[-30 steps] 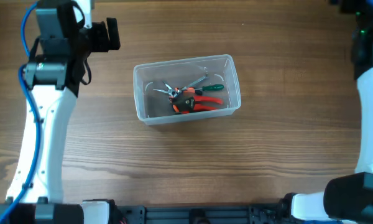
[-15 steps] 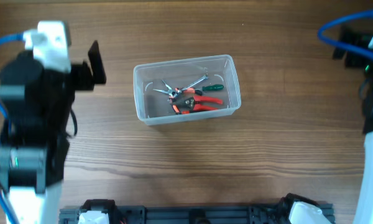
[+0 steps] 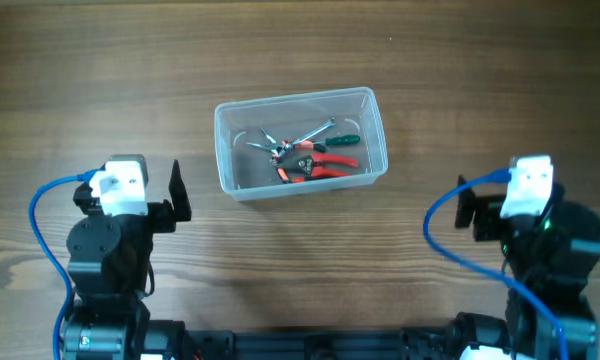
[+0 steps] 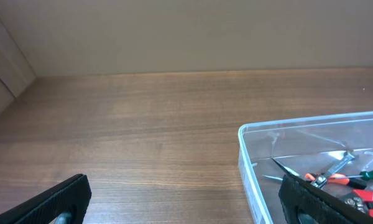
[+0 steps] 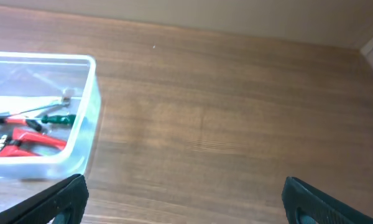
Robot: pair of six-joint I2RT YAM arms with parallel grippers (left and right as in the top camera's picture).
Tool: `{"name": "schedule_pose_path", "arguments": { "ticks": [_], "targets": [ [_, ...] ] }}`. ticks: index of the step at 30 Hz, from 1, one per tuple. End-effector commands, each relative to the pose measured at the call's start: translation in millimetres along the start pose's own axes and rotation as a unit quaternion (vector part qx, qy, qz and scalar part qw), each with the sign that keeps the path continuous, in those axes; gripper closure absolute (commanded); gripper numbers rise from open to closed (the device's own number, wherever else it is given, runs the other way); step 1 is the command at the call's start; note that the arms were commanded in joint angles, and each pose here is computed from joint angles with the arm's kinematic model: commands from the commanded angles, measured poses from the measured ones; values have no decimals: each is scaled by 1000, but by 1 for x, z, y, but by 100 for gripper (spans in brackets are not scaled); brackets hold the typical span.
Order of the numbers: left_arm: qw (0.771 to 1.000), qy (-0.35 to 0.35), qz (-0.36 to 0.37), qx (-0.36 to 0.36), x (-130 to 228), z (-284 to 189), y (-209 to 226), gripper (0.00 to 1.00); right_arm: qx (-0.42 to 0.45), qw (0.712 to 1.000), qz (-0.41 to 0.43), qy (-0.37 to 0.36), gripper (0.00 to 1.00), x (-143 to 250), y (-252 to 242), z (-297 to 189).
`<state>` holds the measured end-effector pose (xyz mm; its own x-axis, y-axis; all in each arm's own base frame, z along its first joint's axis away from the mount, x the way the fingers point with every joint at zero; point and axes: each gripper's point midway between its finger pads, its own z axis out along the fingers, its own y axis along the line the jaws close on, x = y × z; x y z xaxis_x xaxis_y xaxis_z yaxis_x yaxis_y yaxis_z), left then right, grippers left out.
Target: Pack container
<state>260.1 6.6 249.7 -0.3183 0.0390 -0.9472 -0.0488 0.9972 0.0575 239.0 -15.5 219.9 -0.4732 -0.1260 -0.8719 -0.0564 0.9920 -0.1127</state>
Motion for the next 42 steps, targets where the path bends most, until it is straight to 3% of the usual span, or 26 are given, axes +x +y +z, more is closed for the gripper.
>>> {"name": "schedule_pose_path", "arguments": {
  "ticks": [1,5,14,21,26,29,33,37,42],
  "targets": [
    [1000,-5,-1,-2,1,-2,0,0,-6,1000,-6,-24,0,-4,5,-11],
    [1000,22,2,-2,14,-1,0,0,-7,1000,-5,-20,0,-3,5,-9],
    [988,155,17,1,78,-12,0,0,-8,1000,-4,-16,0,-2,5,-7],
    [984,178,20,2,89,-16,0,0,15,999,-27,-14,0,12,5,-30],
    [984,178,20,2,89,-16,0,0,-8,987,-53,-152,0,-12,25,-79],
    [984,178,20,2,89,-16,0,0,9,970,-56,-236,0,-31,22,-78],
    [984,178,20,2,89,-16,0,0,22,945,-16,-325,0,-44,16,-47],
    [984,178,20,2,89,-16,0,0,39,923,51,-379,0,-29,6,-22],
    [984,178,20,2,89,-16,0,0,18,943,157,-291,0,16,7,16]
  ]
}}
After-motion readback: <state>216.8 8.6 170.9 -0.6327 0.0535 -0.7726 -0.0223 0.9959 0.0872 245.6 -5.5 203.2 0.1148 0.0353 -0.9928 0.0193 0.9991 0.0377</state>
